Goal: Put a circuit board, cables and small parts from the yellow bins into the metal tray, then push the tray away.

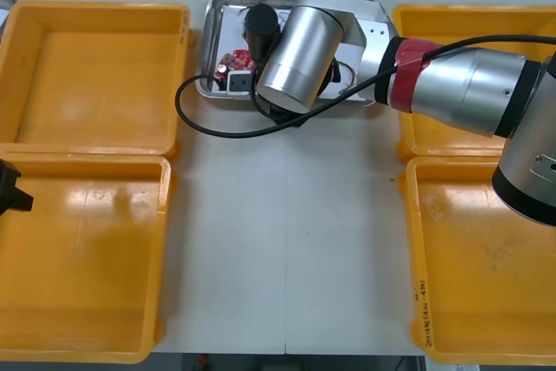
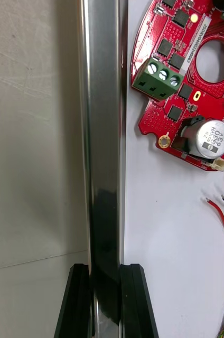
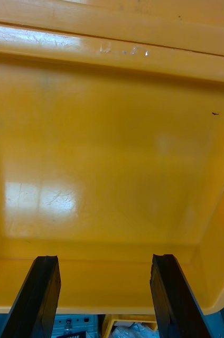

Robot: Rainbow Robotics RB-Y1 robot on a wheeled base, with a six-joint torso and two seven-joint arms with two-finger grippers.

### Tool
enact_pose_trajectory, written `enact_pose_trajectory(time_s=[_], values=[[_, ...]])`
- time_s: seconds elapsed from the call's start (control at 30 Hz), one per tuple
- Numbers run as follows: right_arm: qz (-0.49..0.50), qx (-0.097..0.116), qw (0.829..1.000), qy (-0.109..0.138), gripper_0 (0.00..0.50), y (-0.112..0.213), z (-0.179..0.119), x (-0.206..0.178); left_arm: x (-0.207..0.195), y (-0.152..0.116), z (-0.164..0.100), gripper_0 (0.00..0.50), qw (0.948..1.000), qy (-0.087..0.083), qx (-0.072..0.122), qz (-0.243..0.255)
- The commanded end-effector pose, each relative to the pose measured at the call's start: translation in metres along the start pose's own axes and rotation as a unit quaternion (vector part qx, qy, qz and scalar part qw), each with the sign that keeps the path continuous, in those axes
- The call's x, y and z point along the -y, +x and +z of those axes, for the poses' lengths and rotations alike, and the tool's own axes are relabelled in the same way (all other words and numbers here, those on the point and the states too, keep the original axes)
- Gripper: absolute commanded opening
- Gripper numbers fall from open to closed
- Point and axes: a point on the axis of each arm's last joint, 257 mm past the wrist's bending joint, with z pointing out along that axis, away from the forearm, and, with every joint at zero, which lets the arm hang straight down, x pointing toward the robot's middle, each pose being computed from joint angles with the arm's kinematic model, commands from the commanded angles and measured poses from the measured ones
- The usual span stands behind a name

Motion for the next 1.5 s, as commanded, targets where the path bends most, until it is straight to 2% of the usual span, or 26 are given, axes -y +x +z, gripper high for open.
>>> enact_pose_trajectory(time_s=[0.03, 0.43, 0.5, 0.53, 0.57, 0.6, 0.77, 0.9, 1.17, 1.37, 1.5], values=[[-0.036, 0.025, 0.998, 0.033, 0.0, -0.034, -0.025, 0.032, -0.015, -0.005, -0.012, 0.5, 0.9986, -0.025, 0.016, 0.043], [-0.041, 0.02, 0.998, 0.043, 0.0, -0.03, -0.024, 0.04, -0.015, -0.005, -0.012, 0.5, 0.9986, -0.025, 0.016, 0.043], [-0.042, 0.021, 0.998, 0.042, 0.017, -0.031, -0.024, 0.039, -0.015, -0.005, -0.012, 0.5, 0.9986, -0.025, 0.016, 0.043], [-0.042, 0.02, 0.998, 0.042, 0.262, -0.03, -0.023, 0.039, -0.015, -0.005, -0.012, 0.5, 0.9986, -0.025, 0.016, 0.043], [-0.04, 0.021, 0.998, 0.043, 0.262, -0.03, -0.024, 0.04, -0.015, -0.005, -0.012, 0.5, 0.9986, -0.025, 0.016, 0.043], [-0.038, 0.02, 0.998, 0.043, 0.495, -0.03, -0.024, 0.041, -0.015, -0.005, -0.012, 0.5, 0.9986, -0.025, 0.016, 0.043], [-0.024, 0.022, 0.999, 0.038, 0.5, -0.03, -0.028, 0.044, -0.015, -0.005, -0.012, 0.5, 0.9986, -0.025, 0.016, 0.043], [0.005, 0.02, 1.0, 0.009, 0.5, -0.029, -0.037, 0.038, -0.015, -0.005, -0.012, 0.5, 0.9986, -0.025, 0.016, 0.043], [0.018, 0.005, 1.0, -0.022, 0.5, -0.032, -0.061, 0.023, -0.015, -0.005, -0.012, 0.5, 0.9986, -0.025, 0.016, 0.043], [0.05, -0.006, 0.997, -0.064, 0.5, -0.026, -0.081, 0.003, -0.015, -0.005, -0.012, 0.5, 0.9986, -0.025, 0.016, 0.043], [0.074, -0.014, 0.994, -0.077, 0.5, -0.02, -0.092, -0.003, -0.015, -0.005, -0.012, 0.5, 0.9986, -0.025, 0.016, 0.043]])
